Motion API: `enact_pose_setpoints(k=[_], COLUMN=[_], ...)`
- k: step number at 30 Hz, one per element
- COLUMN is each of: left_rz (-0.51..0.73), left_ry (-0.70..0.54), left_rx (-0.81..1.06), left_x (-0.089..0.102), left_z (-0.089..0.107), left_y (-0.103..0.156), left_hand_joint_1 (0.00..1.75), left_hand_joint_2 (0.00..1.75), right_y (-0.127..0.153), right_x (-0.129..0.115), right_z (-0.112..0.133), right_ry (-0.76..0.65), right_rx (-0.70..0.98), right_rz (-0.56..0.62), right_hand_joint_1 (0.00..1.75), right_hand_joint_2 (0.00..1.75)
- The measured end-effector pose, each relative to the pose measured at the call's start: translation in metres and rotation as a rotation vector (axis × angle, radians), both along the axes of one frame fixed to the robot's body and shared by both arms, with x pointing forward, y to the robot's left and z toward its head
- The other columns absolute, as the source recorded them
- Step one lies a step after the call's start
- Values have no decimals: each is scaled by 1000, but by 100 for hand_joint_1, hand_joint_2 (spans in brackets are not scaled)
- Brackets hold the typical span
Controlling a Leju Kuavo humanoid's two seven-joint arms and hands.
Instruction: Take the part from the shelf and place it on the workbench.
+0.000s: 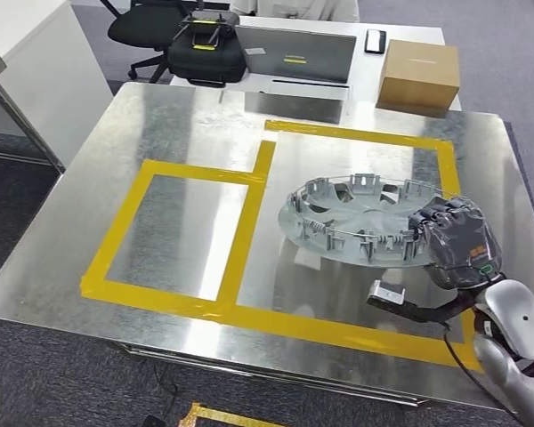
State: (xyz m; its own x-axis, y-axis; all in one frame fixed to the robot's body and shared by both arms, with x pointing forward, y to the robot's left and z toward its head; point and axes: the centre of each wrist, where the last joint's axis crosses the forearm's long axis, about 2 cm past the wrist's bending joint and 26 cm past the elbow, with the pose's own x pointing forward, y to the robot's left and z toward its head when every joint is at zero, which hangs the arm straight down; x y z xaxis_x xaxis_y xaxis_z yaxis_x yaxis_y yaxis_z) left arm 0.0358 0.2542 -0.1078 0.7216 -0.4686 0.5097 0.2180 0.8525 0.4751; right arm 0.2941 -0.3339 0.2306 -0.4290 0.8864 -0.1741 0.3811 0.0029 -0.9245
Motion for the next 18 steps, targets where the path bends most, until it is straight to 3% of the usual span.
enact_pose_setpoints(k=[9, 18], left_rz=[5, 3], left_ry=[7, 12], left_rx=[7, 4], left_x=[1, 0], left_z=[0, 0], left_y=[2, 4], left_hand_joint_1=[0, 0], left_hand_joint_2=[175, 175], right_y=[-34, -69], right_x=[2, -3], right_z=[-7, -3], right_ry=[417, 573], right_rx=[-26, -98], right_rz=[15, -30], right_hand_joint_1=[175, 175], right_hand_joint_2=[175, 175])
